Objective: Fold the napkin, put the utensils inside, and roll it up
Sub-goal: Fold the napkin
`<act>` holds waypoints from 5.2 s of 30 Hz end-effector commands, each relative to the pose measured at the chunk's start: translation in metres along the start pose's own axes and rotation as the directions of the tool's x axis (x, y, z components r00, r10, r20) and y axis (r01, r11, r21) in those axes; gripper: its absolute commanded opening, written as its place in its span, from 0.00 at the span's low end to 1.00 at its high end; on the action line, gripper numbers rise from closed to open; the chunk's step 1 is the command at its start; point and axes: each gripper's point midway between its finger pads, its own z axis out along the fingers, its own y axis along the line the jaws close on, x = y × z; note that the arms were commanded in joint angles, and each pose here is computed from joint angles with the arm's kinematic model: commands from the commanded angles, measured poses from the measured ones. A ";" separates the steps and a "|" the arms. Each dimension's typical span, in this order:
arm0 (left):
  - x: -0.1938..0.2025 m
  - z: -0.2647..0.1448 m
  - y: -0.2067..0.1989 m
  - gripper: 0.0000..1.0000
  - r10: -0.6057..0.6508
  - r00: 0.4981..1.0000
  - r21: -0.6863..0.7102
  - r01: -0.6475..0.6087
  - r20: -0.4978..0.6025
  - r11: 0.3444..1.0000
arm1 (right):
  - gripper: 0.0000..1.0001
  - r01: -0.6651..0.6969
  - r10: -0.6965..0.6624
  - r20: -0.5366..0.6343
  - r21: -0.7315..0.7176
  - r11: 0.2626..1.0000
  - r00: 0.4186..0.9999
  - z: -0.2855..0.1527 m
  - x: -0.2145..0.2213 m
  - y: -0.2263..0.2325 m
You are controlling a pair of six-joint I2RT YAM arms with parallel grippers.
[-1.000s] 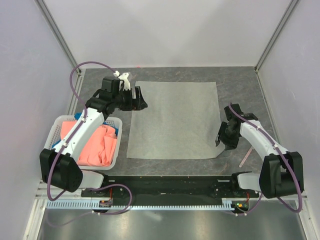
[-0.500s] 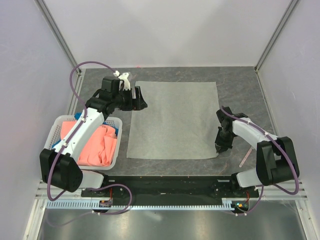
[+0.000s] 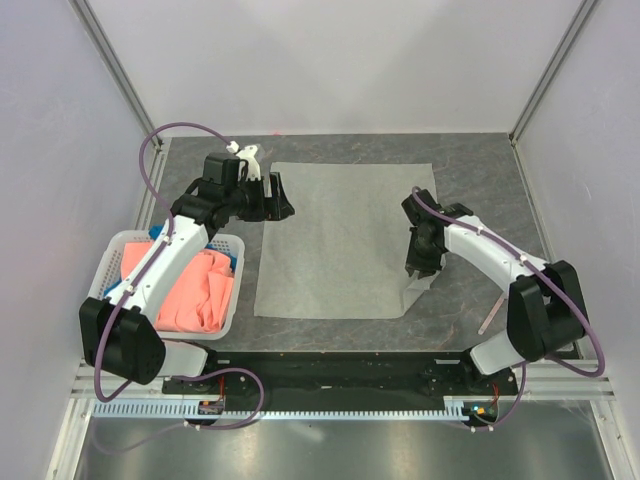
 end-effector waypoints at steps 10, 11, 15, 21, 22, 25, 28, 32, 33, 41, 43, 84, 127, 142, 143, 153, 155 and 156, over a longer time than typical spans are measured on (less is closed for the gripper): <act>-0.014 -0.008 -0.010 0.88 0.056 0.997 0.036 -0.058 0.059 0.998 | 0.44 -0.094 0.088 0.047 0.134 0.987 0.995 -0.009 0.023 -0.049; -0.013 -0.008 -0.009 0.88 0.054 0.997 0.035 -0.056 0.057 0.998 | 0.44 -0.103 0.096 0.056 0.134 0.986 0.994 -0.011 0.023 -0.051; -0.013 -0.008 -0.011 0.88 0.057 0.997 0.045 -0.060 0.055 0.997 | 0.48 -0.153 0.146 0.050 0.157 0.976 0.988 -0.012 0.032 -0.072; -0.011 -0.006 -0.012 0.88 0.056 0.997 0.051 -0.058 0.047 0.997 | 0.50 -0.188 0.190 0.013 0.231 0.955 0.982 -0.006 0.050 -0.105; -0.011 -0.006 -0.012 0.88 0.056 0.997 0.054 -0.058 0.047 0.997 | 0.49 -0.191 0.193 0.014 0.233 0.954 0.981 -0.005 0.050 -0.107; -0.011 -0.006 -0.014 0.88 0.052 0.998 0.063 -0.055 0.043 0.996 | 0.46 -0.202 0.208 0.002 0.249 0.947 0.978 -0.002 0.051 -0.115; -0.010 -0.006 -0.014 0.88 0.054 0.998 0.063 -0.057 0.043 0.996 | 0.43 -0.202 0.212 -0.011 0.255 0.945 0.977 0.004 0.050 -0.118; -0.011 -0.006 -0.014 0.88 0.055 0.998 0.063 -0.058 0.043 0.996 | 0.42 -0.182 0.201 -0.044 0.267 0.947 0.979 0.011 0.049 -0.118; -0.011 -0.006 -0.013 0.88 0.053 0.998 0.063 -0.056 0.043 0.996 | 0.42 -0.176 0.197 -0.055 0.264 0.948 0.979 0.012 0.050 -0.117; -0.010 -0.005 -0.014 0.88 0.053 0.998 0.067 -0.056 0.039 0.996 | 0.42 -0.159 0.190 -0.099 0.261 0.952 0.977 0.025 0.053 -0.113; -0.010 -0.004 -0.015 0.88 0.052 0.998 0.070 -0.054 0.038 0.996 | 0.42 -0.161 0.192 -0.107 0.250 0.955 0.976 0.029 0.053 -0.110; -0.012 -0.006 -0.015 0.88 0.052 0.998 0.072 -0.055 0.044 0.996 | 0.00 -0.278 0.266 0.086 0.189 0.942 0.960 0.002 0.024 -0.107; -0.010 -0.002 -0.007 0.88 0.050 0.998 0.038 -0.051 0.042 0.998 | 0.00 0.096 -0.060 0.203 -0.174 0.980 0.977 0.015 -0.140 0.176; -0.002 0.040 -0.002 0.88 0.060 0.998 0.024 -0.059 -0.023 0.998 | 0.57 0.169 -0.049 0.307 -0.377 0.911 0.950 -0.015 -0.192 0.230; -0.002 0.044 -0.005 0.87 0.069 0.997 0.026 -0.068 -0.027 0.997 | 0.57 0.167 -0.024 0.345 -0.391 0.905 0.938 -0.041 -0.199 0.219; -0.016 0.159 -0.027 0.65 0.063 0.996 0.080 -0.058 -0.066 0.995 | 0.57 0.113 0.092 0.462 -0.398 0.911 0.882 -0.106 -0.198 0.100; -0.015 0.183 -0.028 0.60 0.085 0.993 0.068 -0.079 -0.083 0.995 | 0.57 0.120 0.086 0.469 -0.391 0.913 0.879 -0.112 -0.185 0.083; -0.016 0.190 -0.026 0.59 0.089 0.993 0.058 -0.085 -0.082 0.995 | 0.57 0.120 0.085 0.470 -0.390 0.913 0.879 -0.114 -0.181 0.078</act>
